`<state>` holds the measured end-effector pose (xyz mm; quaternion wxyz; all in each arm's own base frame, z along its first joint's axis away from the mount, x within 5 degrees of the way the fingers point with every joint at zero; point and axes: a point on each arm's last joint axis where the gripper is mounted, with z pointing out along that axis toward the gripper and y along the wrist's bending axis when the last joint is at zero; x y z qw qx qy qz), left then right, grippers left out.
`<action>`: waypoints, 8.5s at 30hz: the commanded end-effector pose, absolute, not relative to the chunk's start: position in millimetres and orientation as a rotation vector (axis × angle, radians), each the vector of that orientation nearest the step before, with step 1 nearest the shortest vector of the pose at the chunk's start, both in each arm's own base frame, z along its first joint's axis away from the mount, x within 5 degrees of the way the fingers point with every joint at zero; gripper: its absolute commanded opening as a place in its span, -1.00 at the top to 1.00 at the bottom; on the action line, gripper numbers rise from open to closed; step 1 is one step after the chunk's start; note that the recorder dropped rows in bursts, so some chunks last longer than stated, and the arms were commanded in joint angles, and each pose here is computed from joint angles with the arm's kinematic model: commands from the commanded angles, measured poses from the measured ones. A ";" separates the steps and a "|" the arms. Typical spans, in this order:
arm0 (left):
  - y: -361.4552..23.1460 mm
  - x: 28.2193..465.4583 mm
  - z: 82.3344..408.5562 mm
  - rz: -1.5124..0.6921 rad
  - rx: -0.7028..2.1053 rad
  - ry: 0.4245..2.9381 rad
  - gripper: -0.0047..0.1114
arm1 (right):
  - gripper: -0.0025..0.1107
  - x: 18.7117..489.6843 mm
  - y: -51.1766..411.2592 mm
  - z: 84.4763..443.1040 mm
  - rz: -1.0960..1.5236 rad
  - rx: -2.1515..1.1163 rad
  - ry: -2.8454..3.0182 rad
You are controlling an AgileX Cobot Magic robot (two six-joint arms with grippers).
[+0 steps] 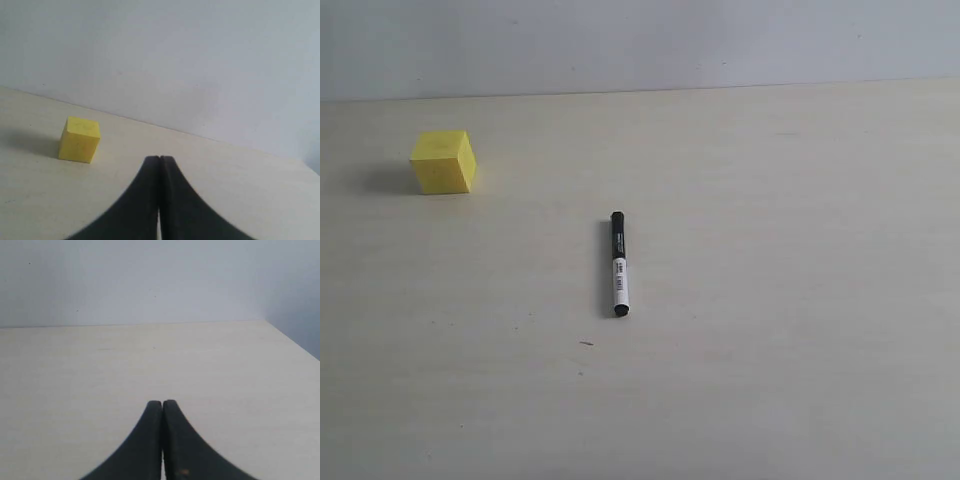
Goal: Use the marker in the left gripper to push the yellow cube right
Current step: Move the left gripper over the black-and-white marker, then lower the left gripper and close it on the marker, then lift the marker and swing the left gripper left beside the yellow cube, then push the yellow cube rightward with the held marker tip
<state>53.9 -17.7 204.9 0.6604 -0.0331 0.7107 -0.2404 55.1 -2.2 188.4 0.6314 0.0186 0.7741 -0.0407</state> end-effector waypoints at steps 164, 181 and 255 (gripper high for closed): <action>80.7 439.4 101.3 0.784 1.710 2.059 0.92 | 0.96 55.3 1.0 187.0 -0.054 -0.015 1.776; 64.9 442.7 101.8 0.780 1.738 2.013 0.92 | 0.96 55.3 1.7 187.0 -0.045 -0.026 1.775; -119.6 431.8 124.3 0.571 1.765 1.895 0.92 | 0.96 55.0 7.0 187.4 0.025 -0.112 1.768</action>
